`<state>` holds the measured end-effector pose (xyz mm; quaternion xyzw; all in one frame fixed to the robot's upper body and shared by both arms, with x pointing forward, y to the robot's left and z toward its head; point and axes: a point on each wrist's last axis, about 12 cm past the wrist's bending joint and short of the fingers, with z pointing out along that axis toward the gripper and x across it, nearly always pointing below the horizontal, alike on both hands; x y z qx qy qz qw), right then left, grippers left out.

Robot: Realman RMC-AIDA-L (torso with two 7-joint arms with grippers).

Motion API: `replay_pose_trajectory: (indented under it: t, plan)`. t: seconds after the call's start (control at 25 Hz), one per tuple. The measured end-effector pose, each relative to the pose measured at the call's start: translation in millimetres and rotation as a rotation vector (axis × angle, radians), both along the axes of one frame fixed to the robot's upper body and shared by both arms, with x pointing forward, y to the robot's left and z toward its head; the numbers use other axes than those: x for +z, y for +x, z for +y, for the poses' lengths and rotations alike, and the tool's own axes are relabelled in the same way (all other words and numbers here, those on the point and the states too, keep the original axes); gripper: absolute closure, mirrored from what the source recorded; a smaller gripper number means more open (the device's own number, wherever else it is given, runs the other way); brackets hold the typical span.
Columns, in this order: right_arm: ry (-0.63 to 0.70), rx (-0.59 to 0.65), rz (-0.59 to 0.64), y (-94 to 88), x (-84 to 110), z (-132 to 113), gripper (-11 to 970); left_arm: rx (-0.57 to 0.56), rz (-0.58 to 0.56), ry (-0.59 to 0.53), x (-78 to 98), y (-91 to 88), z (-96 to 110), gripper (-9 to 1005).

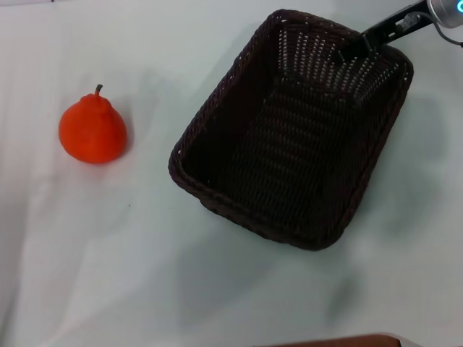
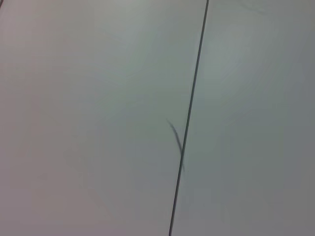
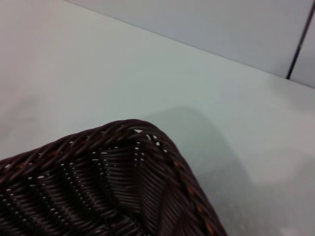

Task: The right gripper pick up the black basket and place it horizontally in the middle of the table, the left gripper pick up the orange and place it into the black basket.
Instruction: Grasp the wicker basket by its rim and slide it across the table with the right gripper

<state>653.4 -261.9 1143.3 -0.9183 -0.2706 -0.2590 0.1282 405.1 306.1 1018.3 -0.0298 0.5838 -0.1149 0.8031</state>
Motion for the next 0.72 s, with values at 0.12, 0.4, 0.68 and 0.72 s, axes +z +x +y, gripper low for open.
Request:
replay_pose_trajectory:
  t: [0.12,0.4,0.68,0.72]
  plan:
    - [0.016,0.014,-0.004,-1.5,0.5,1.5,149,-0.001,-0.001,0.000,0.2,0.4,-0.2,87]
    - [0.020,0.031,0.002,-3.0,0.0,2.9,463,-0.003,-0.002,0.000,0.4,1.3,-0.5,87]
    - [0.039,0.022,0.018,-5.9,-0.3,0.6,617,-0.001,0.001,0.001,0.1,0.8,0.1,88]
    - [0.073,-0.009,0.027,-8.4,3.2,-2.8,626,0.001,0.001,0.002,0.0,0.3,0.5,88]
